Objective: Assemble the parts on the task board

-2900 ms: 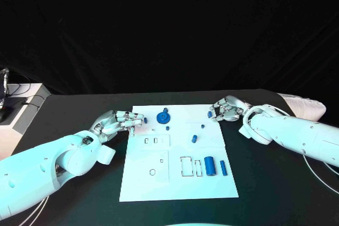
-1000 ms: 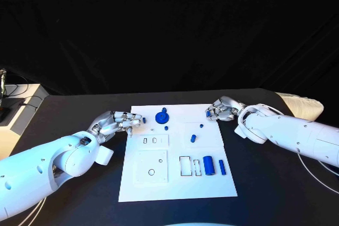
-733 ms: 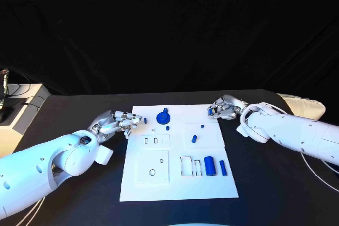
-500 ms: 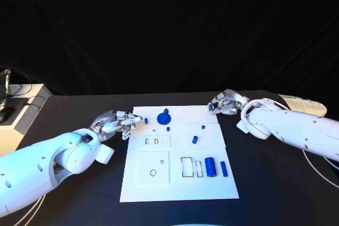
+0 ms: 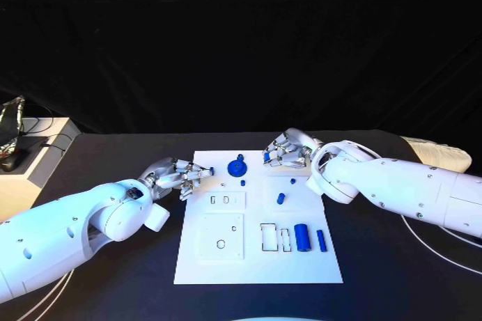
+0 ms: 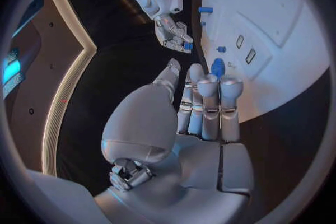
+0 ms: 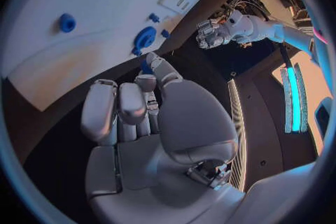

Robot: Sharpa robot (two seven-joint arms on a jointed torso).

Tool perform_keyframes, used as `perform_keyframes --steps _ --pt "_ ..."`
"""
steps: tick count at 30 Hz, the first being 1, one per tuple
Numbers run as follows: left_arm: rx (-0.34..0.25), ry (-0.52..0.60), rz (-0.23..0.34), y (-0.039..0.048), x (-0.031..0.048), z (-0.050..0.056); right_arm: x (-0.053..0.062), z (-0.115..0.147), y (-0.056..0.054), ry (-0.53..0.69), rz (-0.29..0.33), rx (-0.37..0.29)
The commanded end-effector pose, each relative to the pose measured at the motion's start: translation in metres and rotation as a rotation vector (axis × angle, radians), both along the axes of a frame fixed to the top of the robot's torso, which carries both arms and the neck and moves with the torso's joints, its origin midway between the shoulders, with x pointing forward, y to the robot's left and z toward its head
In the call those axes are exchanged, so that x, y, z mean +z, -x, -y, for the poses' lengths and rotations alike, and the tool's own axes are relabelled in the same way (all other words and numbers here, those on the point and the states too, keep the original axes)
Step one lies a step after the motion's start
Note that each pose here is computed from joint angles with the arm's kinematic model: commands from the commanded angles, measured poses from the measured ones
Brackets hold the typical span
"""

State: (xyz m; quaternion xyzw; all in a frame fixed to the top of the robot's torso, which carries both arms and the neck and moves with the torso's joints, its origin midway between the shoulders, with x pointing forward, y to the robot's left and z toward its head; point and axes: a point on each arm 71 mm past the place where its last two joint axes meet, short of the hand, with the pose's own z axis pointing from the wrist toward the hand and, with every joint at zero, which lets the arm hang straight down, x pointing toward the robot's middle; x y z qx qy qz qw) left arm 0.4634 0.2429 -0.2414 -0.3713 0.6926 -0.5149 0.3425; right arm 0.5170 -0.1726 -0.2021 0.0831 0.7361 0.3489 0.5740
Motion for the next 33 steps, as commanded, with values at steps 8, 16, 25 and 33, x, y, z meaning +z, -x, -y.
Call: perform_keyframes --steps 8,16,25,33 --pt "-0.007 0.003 -0.017 0.0006 -0.0002 0.002 -0.018 -0.047 0.024 0.080 0.002 0.012" --pt "0.005 0.012 -0.026 0.0005 -0.0005 0.001 -0.029 -0.066 0.040 0.119 -0.016 0.045" --pt "0.004 0.019 -0.031 0.0005 -0.0007 0.000 -0.035 -0.076 0.051 0.150 0.002 0.062" --pt "-0.002 0.021 -0.034 0.0007 -0.0009 0.000 -0.038 -0.080 0.056 0.143 0.010 0.064"
